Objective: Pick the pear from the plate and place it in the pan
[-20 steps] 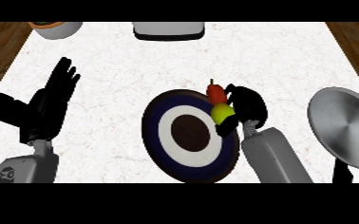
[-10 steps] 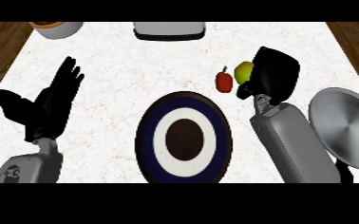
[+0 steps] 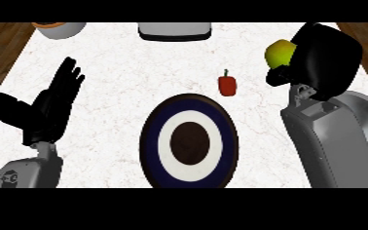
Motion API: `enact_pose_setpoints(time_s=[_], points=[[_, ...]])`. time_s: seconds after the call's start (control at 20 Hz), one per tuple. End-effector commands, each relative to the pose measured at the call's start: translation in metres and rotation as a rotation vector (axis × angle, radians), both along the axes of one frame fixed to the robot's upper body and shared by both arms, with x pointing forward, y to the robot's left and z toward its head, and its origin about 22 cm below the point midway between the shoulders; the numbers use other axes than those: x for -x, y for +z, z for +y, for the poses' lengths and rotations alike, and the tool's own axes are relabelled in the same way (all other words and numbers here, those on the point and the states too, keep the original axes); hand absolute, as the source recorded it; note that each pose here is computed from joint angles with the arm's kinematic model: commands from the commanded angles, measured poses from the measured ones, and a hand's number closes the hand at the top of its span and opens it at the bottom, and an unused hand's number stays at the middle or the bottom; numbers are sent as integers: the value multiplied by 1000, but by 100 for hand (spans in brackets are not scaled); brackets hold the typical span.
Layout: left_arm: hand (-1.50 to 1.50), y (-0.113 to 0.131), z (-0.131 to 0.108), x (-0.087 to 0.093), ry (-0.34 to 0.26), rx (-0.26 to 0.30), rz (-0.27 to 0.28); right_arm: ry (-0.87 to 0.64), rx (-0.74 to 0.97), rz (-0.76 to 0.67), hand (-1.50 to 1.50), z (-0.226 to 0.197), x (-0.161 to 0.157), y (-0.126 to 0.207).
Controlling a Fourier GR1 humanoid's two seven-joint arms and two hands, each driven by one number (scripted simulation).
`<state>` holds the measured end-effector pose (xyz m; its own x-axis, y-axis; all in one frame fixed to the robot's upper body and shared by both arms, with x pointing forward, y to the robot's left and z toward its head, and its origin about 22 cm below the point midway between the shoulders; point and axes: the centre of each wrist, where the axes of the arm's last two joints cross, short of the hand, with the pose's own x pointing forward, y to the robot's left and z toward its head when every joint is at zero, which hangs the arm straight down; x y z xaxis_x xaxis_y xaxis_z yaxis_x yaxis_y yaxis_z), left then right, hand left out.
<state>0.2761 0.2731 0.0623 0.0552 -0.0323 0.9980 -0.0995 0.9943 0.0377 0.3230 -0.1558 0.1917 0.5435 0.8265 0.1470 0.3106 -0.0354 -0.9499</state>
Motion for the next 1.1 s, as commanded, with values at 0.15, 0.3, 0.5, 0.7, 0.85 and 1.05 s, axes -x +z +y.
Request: enact_pose_setpoints(time_s=[0.15, 0.3, 0.5, 0.7, 0.85, 1.05], points=[[0, -14, 5, 16, 0, -9, 17, -201, -25, -74, 150, -69, 14, 14], [0, 1, 1, -2, -8, 12, -6, -220, -28, -86, 150, -112, 22, 11], [0, -24, -6, 14, 1, -4, 11, -245, -43, -142, 150, -160, 50, -6], [0, -18, -5, -7, 0, 0, -1, -272, -90, -180, 150, -209, 52, -20], [0, -10, 18, 17, -19, -4, 12, -245, -97, -154, 150, -239, 65, -49], [0, -16, 0, -8, 5, -2, -16, -174, -154, -150, 150, -254, 51, -77]])
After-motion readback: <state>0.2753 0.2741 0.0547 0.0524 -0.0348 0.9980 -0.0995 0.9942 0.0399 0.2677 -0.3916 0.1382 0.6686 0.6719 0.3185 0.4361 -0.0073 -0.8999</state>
